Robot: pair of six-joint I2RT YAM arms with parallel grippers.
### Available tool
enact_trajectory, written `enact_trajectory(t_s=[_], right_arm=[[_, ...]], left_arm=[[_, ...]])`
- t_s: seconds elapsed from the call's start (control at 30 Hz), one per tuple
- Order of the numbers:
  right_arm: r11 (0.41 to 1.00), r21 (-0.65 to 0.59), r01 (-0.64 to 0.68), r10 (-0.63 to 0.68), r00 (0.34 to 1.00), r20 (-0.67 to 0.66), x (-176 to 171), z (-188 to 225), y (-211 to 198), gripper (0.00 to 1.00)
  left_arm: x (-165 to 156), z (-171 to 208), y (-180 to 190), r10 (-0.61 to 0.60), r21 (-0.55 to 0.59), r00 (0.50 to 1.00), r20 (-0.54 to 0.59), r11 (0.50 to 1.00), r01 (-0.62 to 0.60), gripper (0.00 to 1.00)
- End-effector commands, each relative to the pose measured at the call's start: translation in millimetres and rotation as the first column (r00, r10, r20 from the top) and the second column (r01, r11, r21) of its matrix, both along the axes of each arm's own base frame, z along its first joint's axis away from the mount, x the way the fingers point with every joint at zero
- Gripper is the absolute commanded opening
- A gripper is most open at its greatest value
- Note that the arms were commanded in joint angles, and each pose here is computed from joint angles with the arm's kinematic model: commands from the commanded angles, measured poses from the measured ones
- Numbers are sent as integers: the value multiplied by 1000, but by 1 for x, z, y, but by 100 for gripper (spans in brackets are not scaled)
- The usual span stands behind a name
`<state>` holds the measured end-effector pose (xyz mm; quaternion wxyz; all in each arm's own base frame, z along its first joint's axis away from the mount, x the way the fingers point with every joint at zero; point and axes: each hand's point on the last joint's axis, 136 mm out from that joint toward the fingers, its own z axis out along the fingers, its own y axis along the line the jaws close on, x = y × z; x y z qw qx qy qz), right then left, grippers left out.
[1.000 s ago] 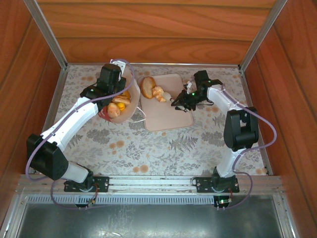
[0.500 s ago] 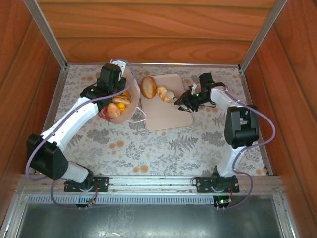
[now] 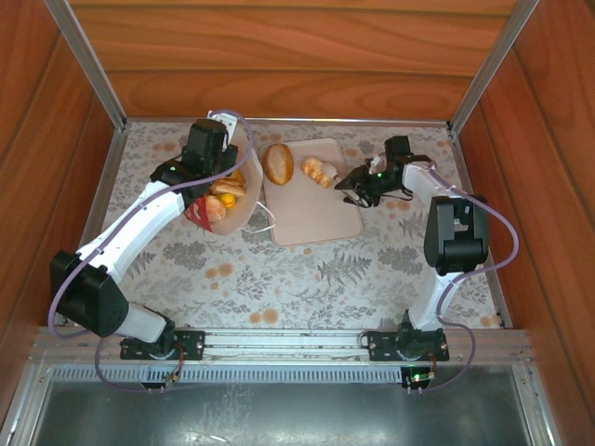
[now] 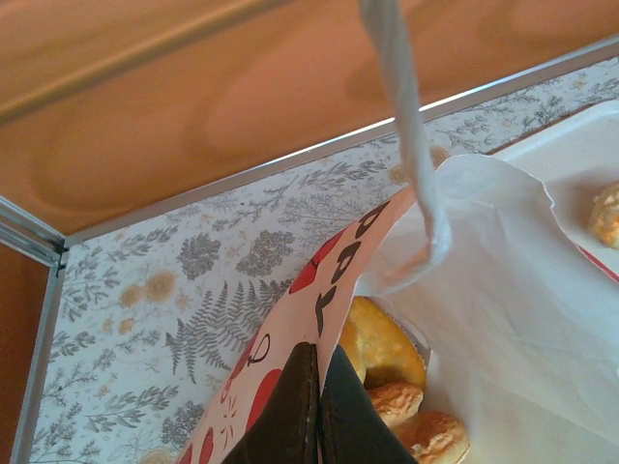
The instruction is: Take the fake bread out of the paper bag
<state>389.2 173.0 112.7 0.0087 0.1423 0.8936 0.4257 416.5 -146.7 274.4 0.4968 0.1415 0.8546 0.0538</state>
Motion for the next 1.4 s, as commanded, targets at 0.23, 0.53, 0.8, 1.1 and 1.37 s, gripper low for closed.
enact_trajectory(t_s=[0.23,0.53,0.8,1.1,1.37], right_arm=[[1000,8,30,-31,998,49,19,20,-7,57],[994,-109,32,-19,993,116,8,44,-23,50],[966,-255,-49,80,990,112,-40,44,-18,34],[947,-292,-133,166,982,89,-66,31,15,32],[937,-306,-166,184,983,28,-49,4,25,30]], left_arm=[[9,20,-5,-9,-31,999,42,999,10,0],[8,26,-3,-6,-27,998,55,1000,8,0],[7,23,0,8,-28,999,51,1000,-7,0],[7,20,-1,13,-35,999,43,999,-12,0],[6,18,1,20,-26,999,42,999,-19,0]])
